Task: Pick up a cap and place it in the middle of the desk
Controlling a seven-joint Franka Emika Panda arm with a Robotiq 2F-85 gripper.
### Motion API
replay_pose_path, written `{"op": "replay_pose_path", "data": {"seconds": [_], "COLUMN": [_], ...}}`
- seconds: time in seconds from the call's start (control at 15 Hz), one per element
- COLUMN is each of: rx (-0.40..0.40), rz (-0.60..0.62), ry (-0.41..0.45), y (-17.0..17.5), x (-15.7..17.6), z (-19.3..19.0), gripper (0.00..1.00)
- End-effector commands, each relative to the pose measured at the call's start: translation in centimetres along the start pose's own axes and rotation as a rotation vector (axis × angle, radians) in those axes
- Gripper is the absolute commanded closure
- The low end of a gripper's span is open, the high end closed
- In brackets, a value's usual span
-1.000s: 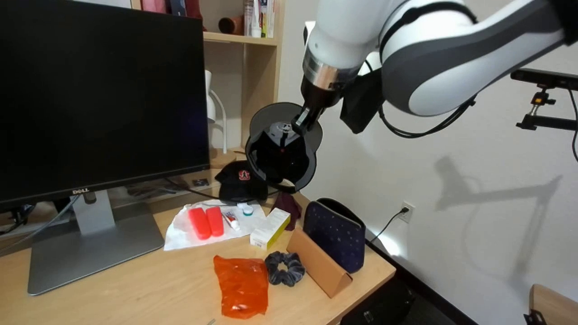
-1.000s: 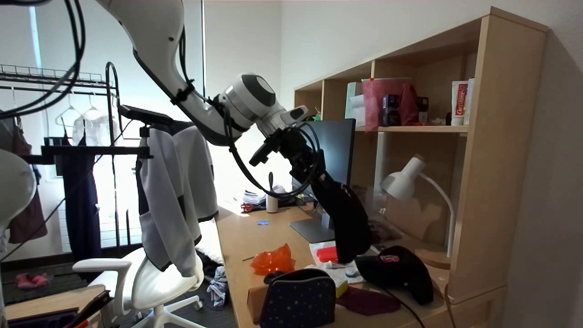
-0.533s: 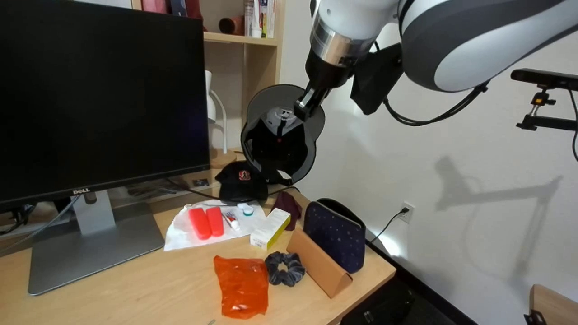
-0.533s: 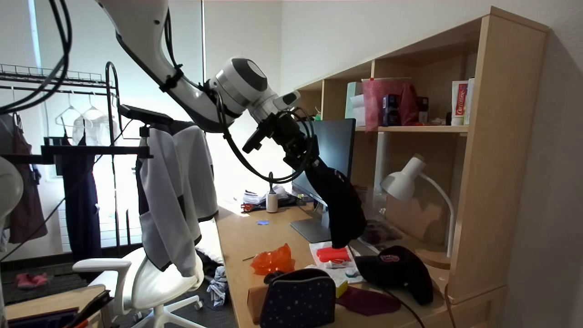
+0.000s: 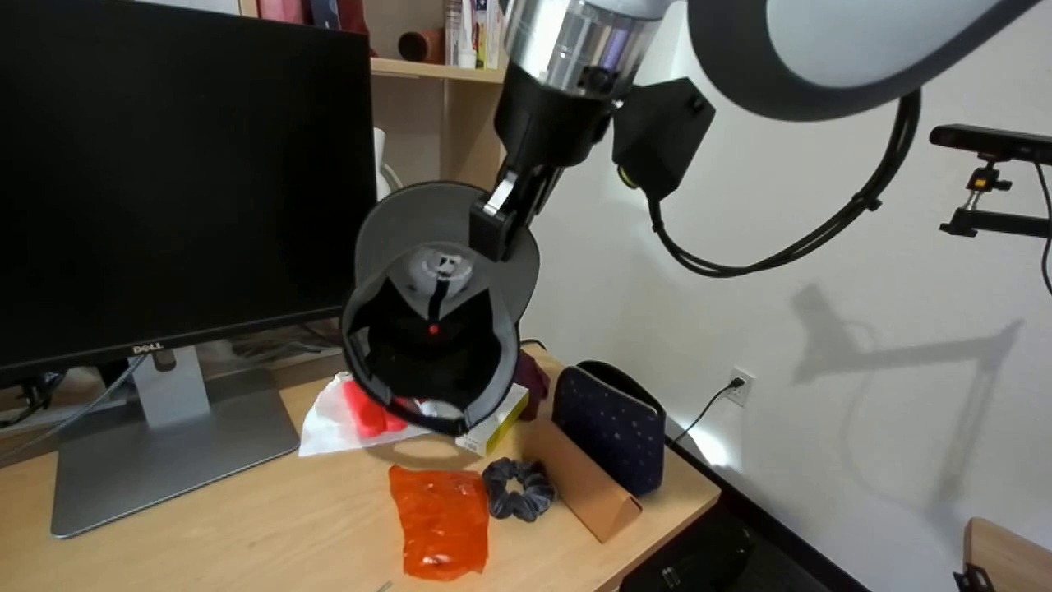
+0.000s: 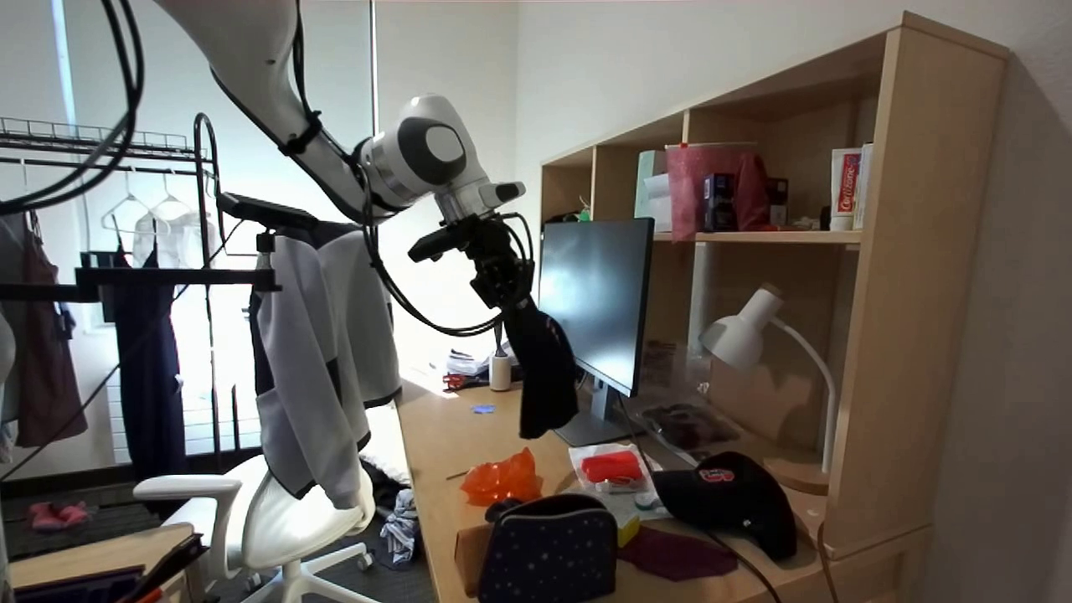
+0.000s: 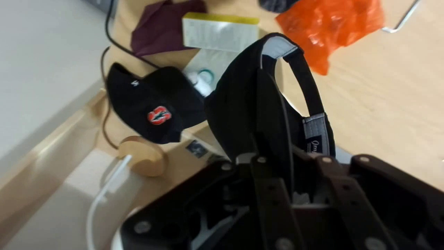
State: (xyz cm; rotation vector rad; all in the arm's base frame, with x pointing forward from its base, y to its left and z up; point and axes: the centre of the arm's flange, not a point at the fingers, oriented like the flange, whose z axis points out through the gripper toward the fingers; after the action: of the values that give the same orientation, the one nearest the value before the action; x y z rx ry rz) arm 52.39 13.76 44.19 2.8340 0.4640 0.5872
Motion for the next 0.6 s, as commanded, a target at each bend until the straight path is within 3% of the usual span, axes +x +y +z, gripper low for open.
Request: {"op": "replay_pose_path", "data": {"seconds": [0.0,0.2,0.27,0.33,0.53], "rx": [0.08,0.105,0.088,0.089,0.095], "rz": [-0.104,-0.167,-0.173,-0.136,-0.15], "ry": [-0.134,-0.182,-0.153,-0.149,-0.141], "y": [-3.8,-7.3,-8.0,-7.6,-8.6], "x": [2.4,3.7,4.3,2.0,3.2], "z": [-0.7,-0.9,-1.1,-1.3,-1.0], "gripper": [0.92,0.92,0.92,0.91,0.91]}}
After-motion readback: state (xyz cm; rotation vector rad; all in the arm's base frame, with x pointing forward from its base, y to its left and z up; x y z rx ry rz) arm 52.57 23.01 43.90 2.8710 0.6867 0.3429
